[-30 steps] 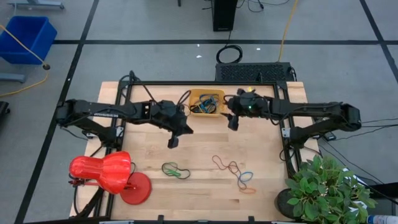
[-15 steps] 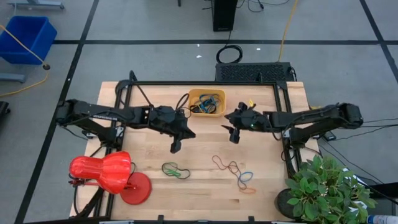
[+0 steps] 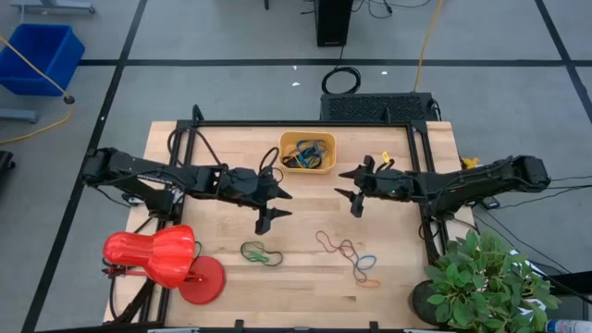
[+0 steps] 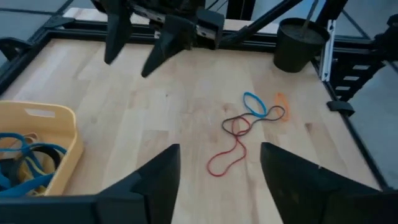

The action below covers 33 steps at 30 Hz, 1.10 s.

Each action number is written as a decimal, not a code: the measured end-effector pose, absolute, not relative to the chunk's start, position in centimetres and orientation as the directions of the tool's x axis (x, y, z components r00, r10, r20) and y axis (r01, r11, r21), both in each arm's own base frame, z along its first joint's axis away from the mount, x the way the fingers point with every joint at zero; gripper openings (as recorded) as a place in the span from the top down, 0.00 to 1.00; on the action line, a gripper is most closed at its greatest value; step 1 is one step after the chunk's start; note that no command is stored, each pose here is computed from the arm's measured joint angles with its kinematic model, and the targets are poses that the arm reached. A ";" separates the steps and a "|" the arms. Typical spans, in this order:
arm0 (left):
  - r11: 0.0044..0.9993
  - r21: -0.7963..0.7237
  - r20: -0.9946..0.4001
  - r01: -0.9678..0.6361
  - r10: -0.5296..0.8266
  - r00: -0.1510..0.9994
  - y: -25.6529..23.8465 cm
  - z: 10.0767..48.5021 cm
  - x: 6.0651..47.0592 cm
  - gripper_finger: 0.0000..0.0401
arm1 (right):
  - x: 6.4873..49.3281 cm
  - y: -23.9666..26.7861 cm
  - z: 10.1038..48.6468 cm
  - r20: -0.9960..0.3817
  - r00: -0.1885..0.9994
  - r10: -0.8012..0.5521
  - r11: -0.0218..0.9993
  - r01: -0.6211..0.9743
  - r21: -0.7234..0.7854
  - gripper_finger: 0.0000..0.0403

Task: Pick and place rubber bands into bin
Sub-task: Put the black rubber band into the yellow bin

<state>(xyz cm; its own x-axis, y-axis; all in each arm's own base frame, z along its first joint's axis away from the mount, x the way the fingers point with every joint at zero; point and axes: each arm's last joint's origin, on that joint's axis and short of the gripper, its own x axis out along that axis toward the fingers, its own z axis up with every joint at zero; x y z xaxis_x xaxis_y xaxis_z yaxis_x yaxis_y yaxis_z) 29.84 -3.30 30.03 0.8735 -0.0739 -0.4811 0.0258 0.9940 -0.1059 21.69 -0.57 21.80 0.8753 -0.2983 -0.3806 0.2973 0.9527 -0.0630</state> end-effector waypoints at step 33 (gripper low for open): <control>0.979 -0.092 -0.905 0.184 -0.160 0.395 -10.7 15.9 32.1 0.58 | 21.4 -0.6 22.1 -0.372 0.879 -0.299 0.953 0.297 -0.063 0.46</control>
<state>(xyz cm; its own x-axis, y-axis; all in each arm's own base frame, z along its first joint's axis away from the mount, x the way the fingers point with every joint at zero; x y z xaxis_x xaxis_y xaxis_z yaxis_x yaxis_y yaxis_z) 32.11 -10.71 15.90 0.3947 -0.1595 -0.9048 0.1836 0.9786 -0.0924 21.38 -0.60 22.08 0.8786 -0.2990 -0.3725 0.2973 0.9527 -0.0635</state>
